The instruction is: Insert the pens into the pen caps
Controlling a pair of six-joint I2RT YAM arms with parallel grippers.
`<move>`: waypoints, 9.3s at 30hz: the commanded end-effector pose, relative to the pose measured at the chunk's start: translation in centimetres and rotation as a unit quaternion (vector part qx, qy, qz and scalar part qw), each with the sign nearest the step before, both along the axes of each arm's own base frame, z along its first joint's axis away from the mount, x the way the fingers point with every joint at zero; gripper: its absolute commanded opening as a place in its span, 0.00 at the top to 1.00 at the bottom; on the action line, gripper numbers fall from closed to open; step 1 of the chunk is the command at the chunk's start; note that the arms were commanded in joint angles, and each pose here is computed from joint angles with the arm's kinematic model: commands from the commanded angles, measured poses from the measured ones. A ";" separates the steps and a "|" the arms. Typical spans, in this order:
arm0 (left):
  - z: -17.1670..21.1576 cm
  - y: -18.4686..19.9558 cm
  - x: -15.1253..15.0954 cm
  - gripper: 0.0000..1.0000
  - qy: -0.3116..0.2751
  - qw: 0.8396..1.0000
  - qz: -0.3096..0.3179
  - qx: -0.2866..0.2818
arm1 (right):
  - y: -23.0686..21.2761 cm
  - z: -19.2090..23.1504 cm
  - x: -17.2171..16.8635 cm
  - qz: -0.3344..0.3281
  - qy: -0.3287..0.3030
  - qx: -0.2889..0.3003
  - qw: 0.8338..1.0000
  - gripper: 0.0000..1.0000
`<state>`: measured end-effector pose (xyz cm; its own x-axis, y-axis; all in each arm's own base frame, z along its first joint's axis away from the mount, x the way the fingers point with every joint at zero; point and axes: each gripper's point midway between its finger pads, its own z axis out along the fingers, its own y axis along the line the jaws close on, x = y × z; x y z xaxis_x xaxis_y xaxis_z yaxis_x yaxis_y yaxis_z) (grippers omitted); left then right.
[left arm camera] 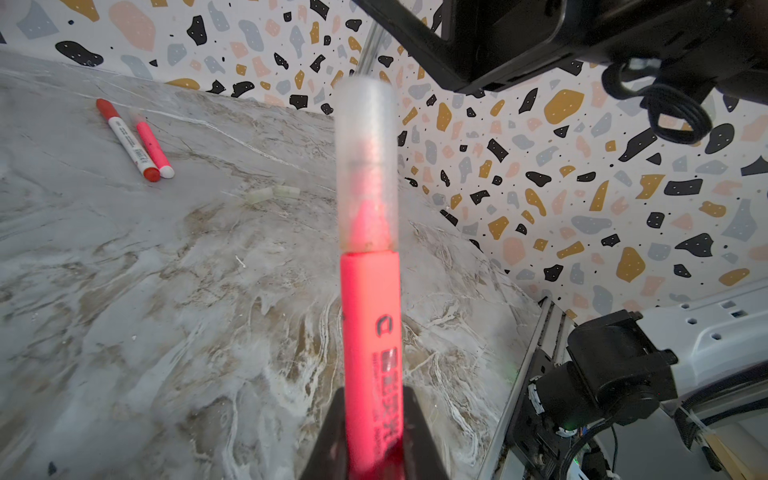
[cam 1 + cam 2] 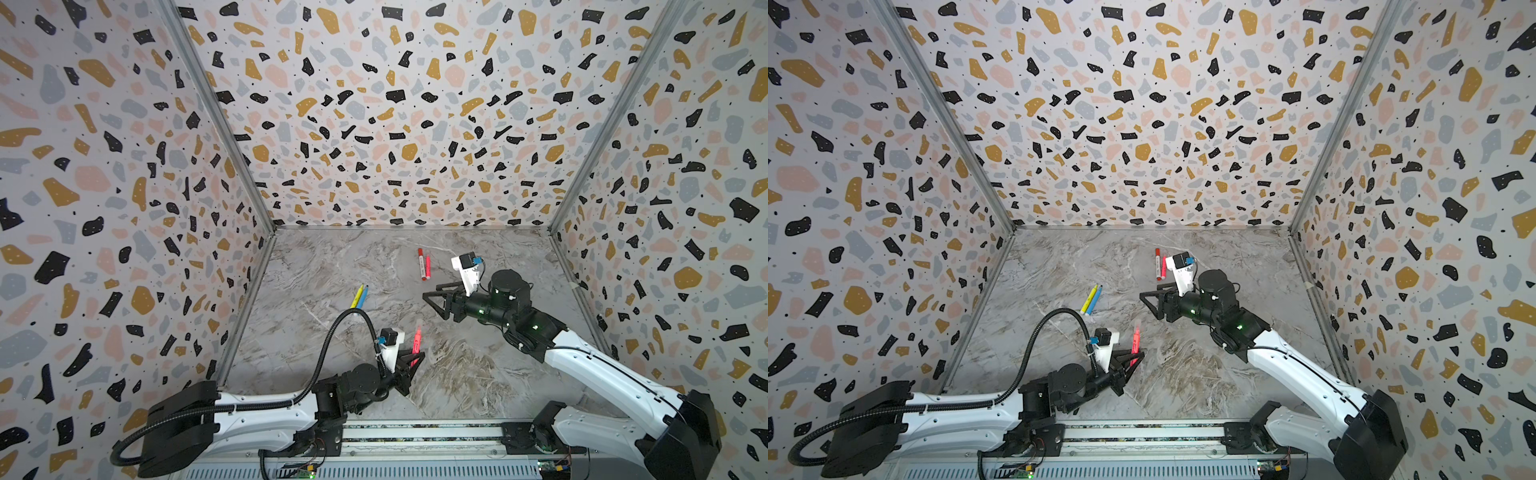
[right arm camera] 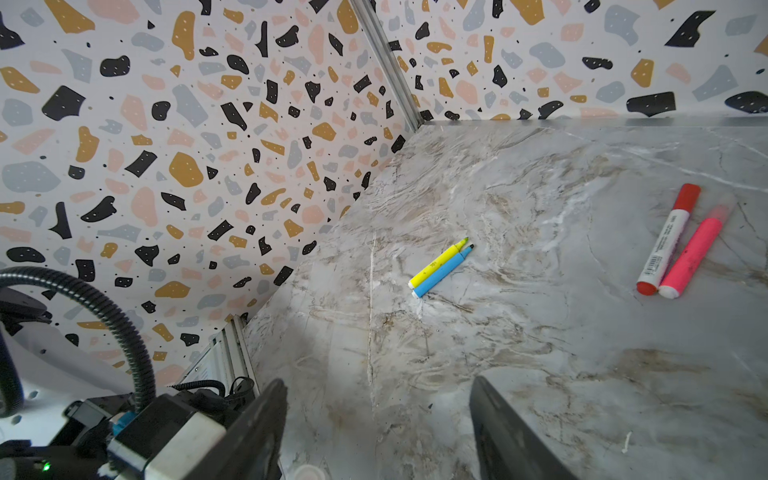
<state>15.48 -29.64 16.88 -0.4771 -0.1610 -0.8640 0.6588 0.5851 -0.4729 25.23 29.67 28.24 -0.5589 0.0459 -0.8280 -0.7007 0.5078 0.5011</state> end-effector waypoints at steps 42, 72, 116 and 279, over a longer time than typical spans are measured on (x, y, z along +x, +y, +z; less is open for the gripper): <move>4.8 0.9 1.0 1.00 -0.031 0.996 0.039 -0.077 | 4.5 -13.1 -9.9 0.087 0.112 -0.037 0.989 1.00; 8.9 3.5 3.1 1.00 -0.063 0.988 0.082 -0.117 | 6.7 -17.1 -15.9 0.100 0.146 -0.070 0.982 1.00; 1.8 1.0 1.9 1.00 -0.019 0.999 0.009 -0.041 | 4.4 -0.5 -5.0 0.041 -0.033 -0.020 0.998 0.50; 0.7 11.0 4.7 0.41 0.033 0.980 0.197 0.016 | -3.2 -17.5 30.2 -0.190 0.185 -0.238 0.934 0.58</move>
<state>19.79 -19.07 16.48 -0.4640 -0.2816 -0.8399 0.3658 0.8026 -0.4712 55.77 26.51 5.49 -0.8617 -0.0487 -0.5050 -0.2278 0.9265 0.2995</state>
